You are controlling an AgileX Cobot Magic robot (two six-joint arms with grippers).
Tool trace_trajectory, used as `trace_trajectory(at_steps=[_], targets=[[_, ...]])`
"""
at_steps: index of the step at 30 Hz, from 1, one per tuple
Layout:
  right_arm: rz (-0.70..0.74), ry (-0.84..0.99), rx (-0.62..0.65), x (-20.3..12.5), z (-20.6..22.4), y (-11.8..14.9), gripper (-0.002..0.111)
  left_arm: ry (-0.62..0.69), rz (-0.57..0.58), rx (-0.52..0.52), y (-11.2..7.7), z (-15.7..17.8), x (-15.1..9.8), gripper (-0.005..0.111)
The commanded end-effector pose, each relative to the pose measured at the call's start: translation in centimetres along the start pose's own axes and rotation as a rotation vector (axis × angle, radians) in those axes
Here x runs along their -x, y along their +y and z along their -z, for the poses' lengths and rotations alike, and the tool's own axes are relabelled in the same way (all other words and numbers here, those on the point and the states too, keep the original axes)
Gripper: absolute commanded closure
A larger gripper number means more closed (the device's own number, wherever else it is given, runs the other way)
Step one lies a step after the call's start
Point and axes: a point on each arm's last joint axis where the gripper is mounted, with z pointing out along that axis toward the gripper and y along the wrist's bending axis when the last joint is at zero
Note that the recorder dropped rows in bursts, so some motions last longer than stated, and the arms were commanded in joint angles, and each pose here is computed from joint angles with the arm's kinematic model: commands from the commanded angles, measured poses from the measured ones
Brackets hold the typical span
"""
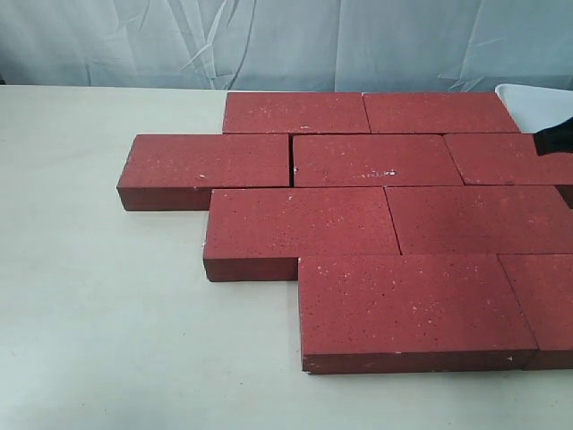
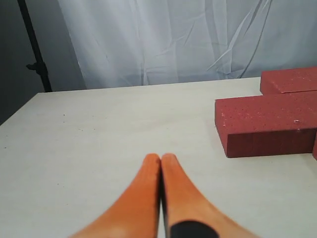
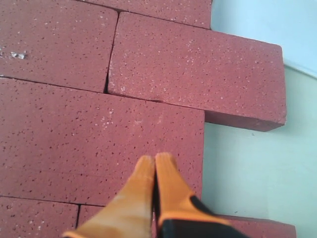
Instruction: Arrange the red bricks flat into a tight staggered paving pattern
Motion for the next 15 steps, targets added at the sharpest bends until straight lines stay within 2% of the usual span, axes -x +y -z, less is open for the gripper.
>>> trace_trajectory(at_steps=[1, 12, 15], targets=[[-0.005, -0.011, -0.006, 0.03, 0.16, -0.16, 0.109, -0.006, 0.013, 0.001, -0.01, 0.01, -0.10, 0.106], [-0.005, -0.013, -0.006, 0.05, 0.16, -0.17, 0.109, -0.006, 0.013, 0.001, -0.01, 0.01, -0.10, 0.106], [0.007, -0.108, -0.028, 0.91, 0.22, -0.36, 0.109, -0.005, 0.009, 0.002, 0.00, 0.01, -0.10, 0.106]])
